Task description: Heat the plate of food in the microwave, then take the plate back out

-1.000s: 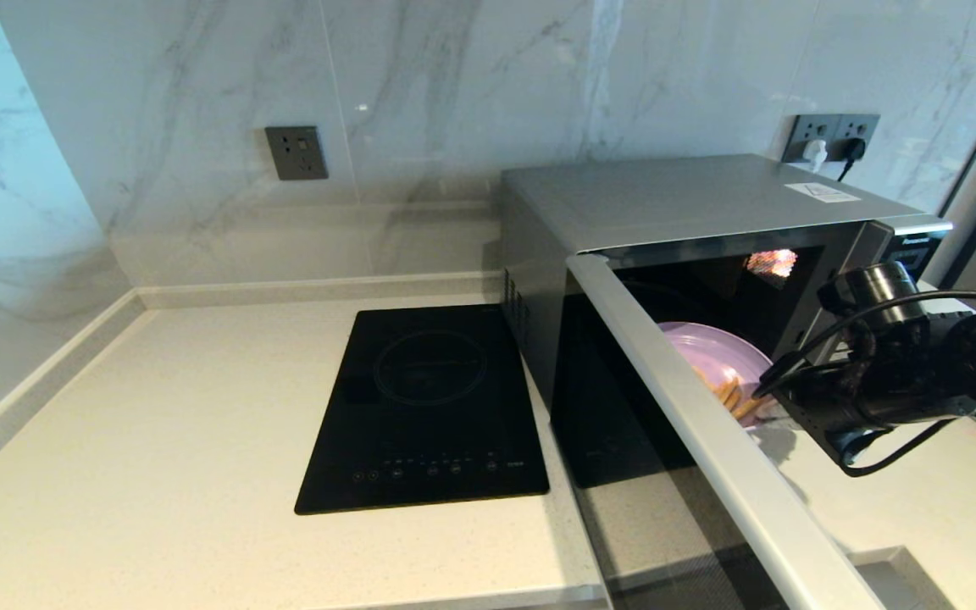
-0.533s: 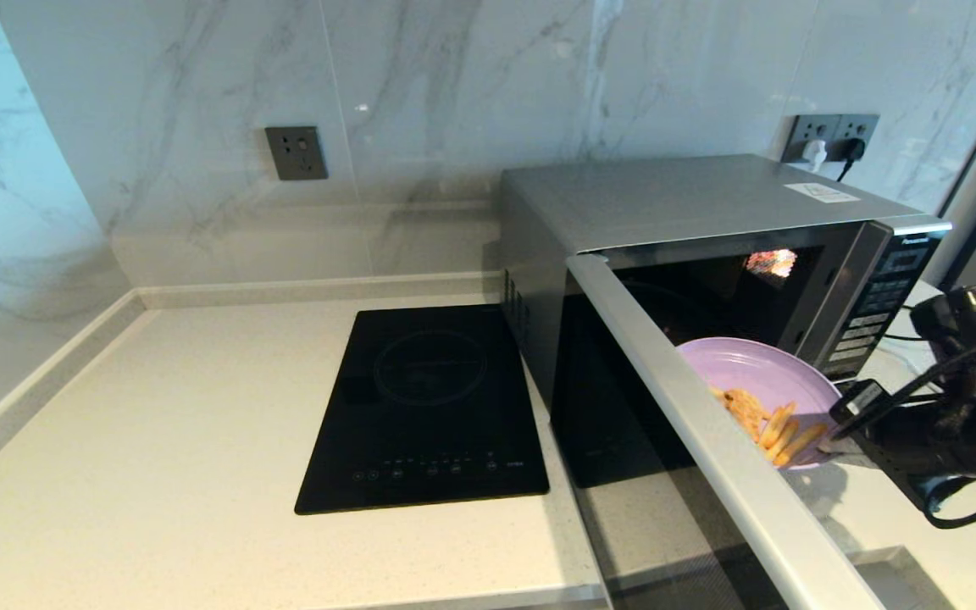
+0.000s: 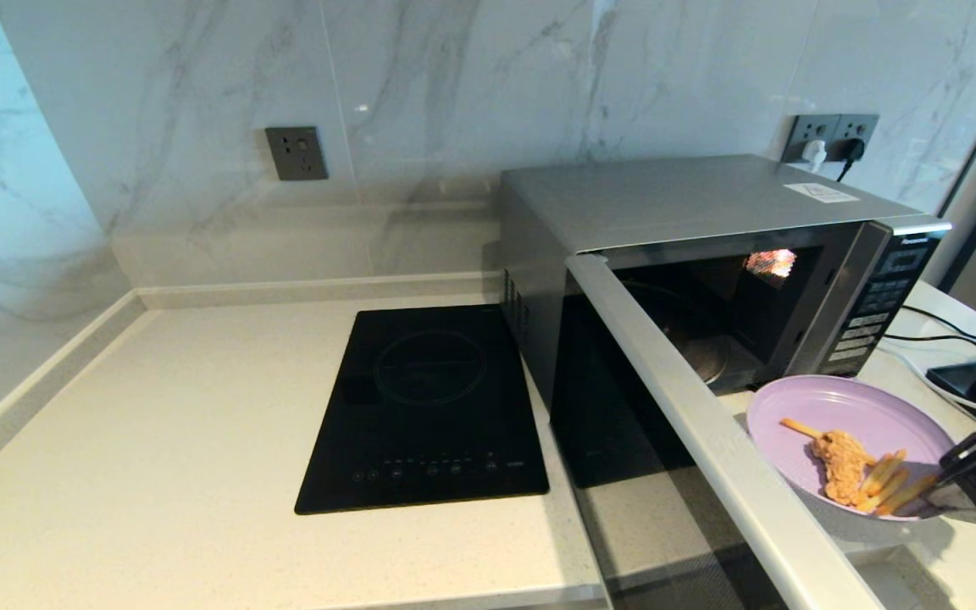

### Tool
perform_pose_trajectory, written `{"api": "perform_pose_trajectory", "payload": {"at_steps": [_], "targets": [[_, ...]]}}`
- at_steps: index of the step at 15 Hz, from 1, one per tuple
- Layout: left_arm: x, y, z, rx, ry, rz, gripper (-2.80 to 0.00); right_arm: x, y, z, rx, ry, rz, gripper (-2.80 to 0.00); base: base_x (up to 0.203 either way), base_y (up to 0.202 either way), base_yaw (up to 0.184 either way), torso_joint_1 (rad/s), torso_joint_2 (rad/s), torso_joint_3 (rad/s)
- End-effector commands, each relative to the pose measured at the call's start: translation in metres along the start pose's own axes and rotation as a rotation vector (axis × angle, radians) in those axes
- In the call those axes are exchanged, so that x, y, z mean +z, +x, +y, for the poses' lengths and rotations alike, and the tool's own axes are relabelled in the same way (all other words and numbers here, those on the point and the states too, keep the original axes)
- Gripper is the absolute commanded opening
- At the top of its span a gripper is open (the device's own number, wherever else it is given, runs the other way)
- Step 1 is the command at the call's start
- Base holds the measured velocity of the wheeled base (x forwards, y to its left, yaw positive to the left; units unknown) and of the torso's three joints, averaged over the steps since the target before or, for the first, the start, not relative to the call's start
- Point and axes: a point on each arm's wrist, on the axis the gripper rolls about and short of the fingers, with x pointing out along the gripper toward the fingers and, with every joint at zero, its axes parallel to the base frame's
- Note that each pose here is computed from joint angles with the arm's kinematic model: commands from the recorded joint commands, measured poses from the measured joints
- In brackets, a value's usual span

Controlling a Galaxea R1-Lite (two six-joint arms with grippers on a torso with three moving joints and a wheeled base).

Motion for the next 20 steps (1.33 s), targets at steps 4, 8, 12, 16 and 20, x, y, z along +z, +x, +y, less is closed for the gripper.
{"api": "perform_pose_trajectory", "payload": {"at_steps": [4, 8, 12, 16, 20], "targets": [[0.000, 0.000, 0.000, 0.001, -0.001, 0.001, -2.80, 0.046, 0.003, -0.046, -0.075, 0.153, -0.079, -2.80, 0.000, 0.000, 0.000, 0.000, 0.00, 0.000], [0.000, 0.000, 0.000, 0.001, -0.001, 0.001, -2.80, 0.079, 0.014, -0.079, -0.073, 0.237, -0.055, -2.80, 0.000, 0.000, 0.000, 0.000, 0.00, 0.000], [0.000, 0.000, 0.000, 0.001, -0.001, 0.001, -2.80, 0.100, 0.027, -0.097, -0.085, 0.286, -0.034, -2.80, 0.000, 0.000, 0.000, 0.000, 0.00, 0.000], [0.000, 0.000, 0.000, 0.001, -0.001, 0.001, -2.80, 0.117, 0.051, -0.123, -0.145, 0.344, -0.001, -2.80, 0.000, 0.000, 0.000, 0.000, 0.00, 0.000], [0.000, 0.000, 0.000, 0.001, -0.001, 0.001, -2.80, 0.127, 0.074, -0.149, -0.165, 0.365, -0.046, -2.80, 0.000, 0.000, 0.000, 0.000, 0.00, 0.000]]}}
